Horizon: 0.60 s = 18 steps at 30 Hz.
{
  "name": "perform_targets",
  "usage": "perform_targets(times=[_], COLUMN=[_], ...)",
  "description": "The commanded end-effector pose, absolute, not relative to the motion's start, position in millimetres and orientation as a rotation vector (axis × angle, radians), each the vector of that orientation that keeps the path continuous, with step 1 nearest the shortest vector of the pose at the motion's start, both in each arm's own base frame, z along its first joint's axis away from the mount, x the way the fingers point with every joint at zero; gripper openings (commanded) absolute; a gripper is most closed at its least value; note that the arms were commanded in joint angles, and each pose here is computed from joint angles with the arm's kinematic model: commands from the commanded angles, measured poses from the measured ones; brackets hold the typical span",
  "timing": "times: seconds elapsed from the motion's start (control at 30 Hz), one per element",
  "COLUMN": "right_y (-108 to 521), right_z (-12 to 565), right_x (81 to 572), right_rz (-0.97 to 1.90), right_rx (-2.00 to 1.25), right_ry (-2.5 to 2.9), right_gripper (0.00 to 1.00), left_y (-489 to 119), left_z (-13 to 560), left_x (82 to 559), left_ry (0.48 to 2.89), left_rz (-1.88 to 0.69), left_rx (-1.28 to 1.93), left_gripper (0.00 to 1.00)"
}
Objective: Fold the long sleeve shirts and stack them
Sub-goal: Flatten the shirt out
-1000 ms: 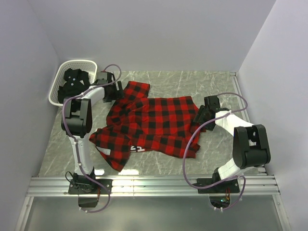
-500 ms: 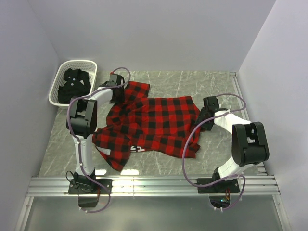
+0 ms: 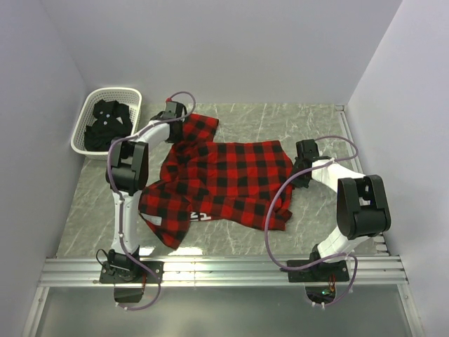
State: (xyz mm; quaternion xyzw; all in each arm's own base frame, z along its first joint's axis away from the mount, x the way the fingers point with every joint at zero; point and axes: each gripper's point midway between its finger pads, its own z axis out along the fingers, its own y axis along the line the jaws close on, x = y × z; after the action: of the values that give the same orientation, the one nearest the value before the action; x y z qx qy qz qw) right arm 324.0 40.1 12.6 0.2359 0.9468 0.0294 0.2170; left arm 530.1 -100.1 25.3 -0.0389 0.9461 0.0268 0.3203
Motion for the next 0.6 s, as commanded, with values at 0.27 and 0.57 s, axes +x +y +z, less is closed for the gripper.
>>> perform_targets(times=[0.27,0.57], right_y=[-9.0,-23.5], right_z=[17.4,24.6], right_x=[303.8,313.6], right_rz=[-0.156,-0.208], right_rx=[0.871,0.988], right_ry=[2.584,2.486], right_gripper=[0.00,0.00], left_y=[-92.1,-110.0], left_z=[44.5,80.1], left_x=[593.0,642.6], left_ry=[2.373,2.170], left_rz=[0.073,-0.043], left_rx=[-0.116,-0.135], left_gripper=[0.00,0.01])
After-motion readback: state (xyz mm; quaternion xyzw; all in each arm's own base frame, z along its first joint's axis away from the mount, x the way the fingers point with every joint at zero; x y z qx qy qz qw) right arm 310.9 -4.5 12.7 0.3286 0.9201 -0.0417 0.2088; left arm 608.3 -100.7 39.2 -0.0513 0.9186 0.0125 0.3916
